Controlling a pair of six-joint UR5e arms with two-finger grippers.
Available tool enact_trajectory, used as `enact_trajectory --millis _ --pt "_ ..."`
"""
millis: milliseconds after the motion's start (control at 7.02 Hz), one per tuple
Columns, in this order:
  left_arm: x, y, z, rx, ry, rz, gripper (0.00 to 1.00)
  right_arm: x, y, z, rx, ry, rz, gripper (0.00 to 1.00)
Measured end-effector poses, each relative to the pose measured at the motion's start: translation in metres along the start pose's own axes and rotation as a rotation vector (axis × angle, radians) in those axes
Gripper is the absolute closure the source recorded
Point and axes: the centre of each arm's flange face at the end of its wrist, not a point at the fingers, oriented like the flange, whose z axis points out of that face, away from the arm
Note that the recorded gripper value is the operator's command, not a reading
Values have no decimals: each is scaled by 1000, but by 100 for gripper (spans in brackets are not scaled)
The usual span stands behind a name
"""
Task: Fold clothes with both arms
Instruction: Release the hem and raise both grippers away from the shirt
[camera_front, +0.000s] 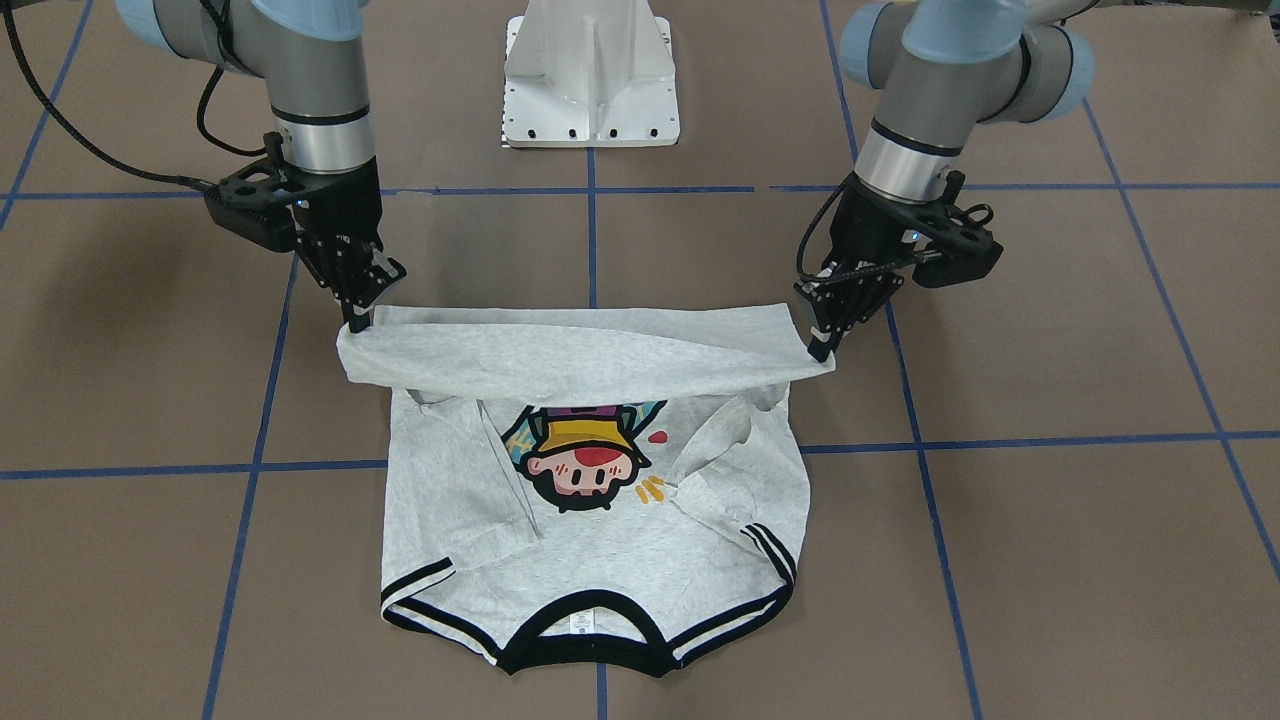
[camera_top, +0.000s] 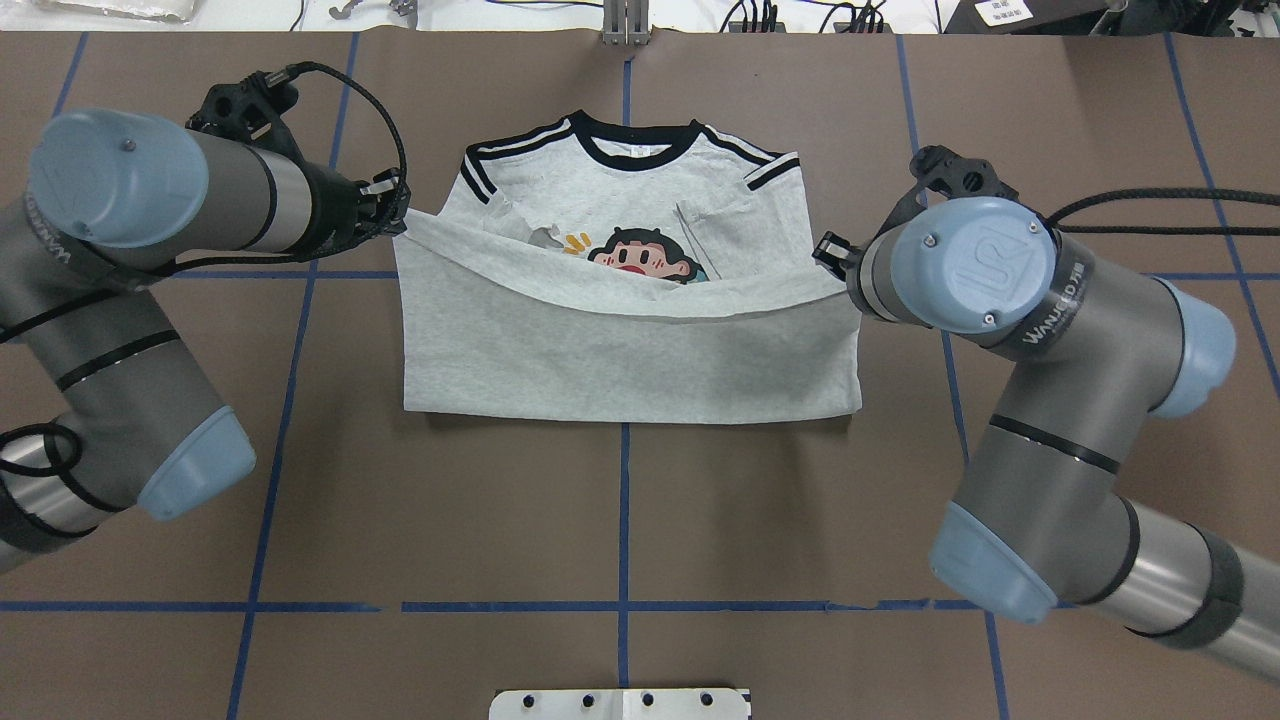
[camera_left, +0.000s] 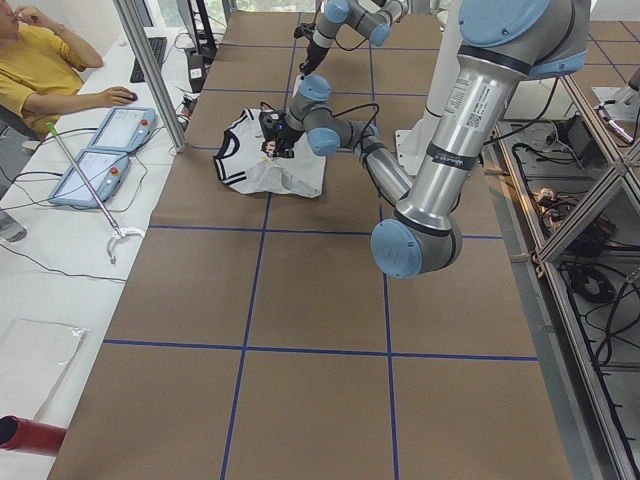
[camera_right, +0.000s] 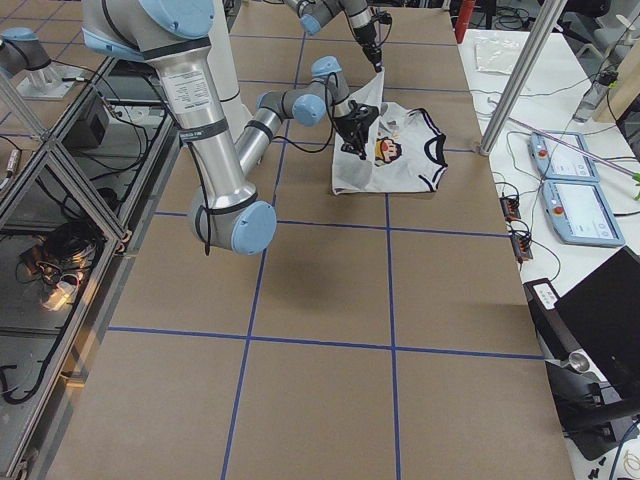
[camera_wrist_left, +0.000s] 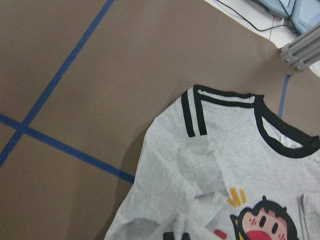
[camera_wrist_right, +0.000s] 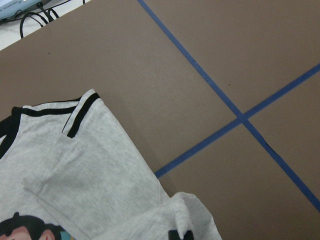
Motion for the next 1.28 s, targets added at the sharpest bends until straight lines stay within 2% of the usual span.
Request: enact_trajectory --millis 142,570,997,1282 --pt "0 -15 20 16 7 -3 100 -17 -15 16 22 14 4 100" --pt "14 -46 81 52 4 -14 100 -71 -48 80 60 11 38 100" --pt "7 -68 145 104 3 -6 100 -93 -55 132 66 18 49 100" --pt "-2 -72 160 116 -10 18 89 -87 -64 157 73 27 58 100"
